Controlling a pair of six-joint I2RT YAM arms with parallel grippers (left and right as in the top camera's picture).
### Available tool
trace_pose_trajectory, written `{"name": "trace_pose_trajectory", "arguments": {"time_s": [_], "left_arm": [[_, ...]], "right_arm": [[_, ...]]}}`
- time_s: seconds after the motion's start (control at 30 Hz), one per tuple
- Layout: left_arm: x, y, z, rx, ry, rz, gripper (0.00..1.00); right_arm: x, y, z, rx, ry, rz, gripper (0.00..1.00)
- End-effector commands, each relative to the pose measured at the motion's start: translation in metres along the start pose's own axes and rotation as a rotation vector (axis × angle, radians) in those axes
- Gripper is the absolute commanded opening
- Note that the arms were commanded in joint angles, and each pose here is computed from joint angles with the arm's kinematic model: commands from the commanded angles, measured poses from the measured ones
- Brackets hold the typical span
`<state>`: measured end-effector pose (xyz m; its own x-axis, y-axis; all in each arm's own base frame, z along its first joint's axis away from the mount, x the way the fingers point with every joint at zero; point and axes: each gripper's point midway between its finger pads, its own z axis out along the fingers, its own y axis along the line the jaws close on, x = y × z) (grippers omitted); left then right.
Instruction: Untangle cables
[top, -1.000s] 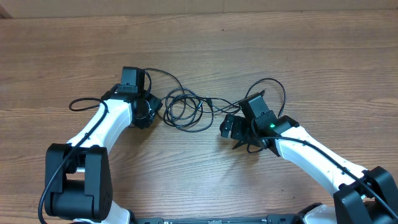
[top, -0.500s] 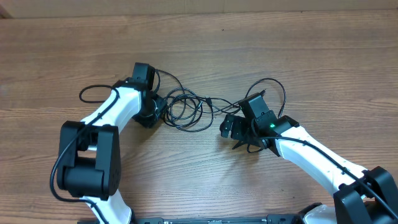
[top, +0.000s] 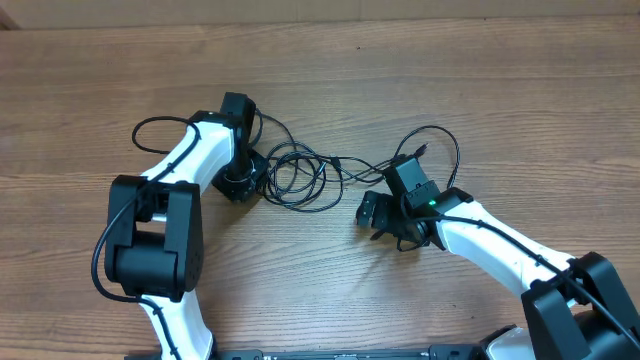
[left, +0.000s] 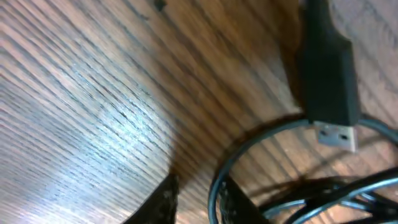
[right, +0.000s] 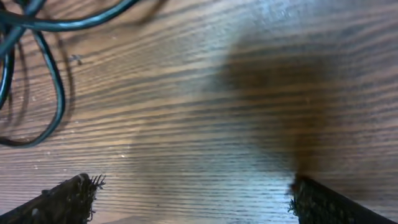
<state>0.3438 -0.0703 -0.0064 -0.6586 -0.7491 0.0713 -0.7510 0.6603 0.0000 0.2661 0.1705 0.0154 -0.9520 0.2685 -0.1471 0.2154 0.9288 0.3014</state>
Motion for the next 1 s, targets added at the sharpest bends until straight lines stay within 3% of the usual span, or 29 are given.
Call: {"name": "trace_pose_trajectory", "arguments": {"time_s": [0.0, 0.13, 0.37, 0.6, 0.7, 0.97], "left_arm": [[0.023, 0.044, 0.053, -0.216, 0.073, 0.045, 0.07], [0.023, 0.042, 0.050, -0.208, 0.083, 0.051, 0.04], [0.008, 0.017, -0.041, -0.136, 0.059, 0.191, 0.04], [0.022, 0.004, -0.182, 0.179, -0.135, 0.283, 0.04], [0.029, 0.011, -0.216, 0.266, -0.202, 0.300, 0.04], [0.053, 0.020, -0.273, 0.458, -0.290, 0.399, 0.04]], "right_arm": [[0.002, 0.000, 0.002, -0.001, 0.001, 0.008, 1.00], [0.007, 0.005, 0.002, -0.032, 0.034, 0.007, 1.00], [0.029, 0.034, -0.004, -0.204, 0.160, -0.092, 1.00], [0.063, 0.102, -0.045, -0.663, 0.350, -0.290, 1.00], [0.069, 0.122, -0.067, -0.829, 0.392, -0.342, 1.00], [0.054, 0.144, -0.085, -0.933, 0.309, -0.400, 1.00]]}}
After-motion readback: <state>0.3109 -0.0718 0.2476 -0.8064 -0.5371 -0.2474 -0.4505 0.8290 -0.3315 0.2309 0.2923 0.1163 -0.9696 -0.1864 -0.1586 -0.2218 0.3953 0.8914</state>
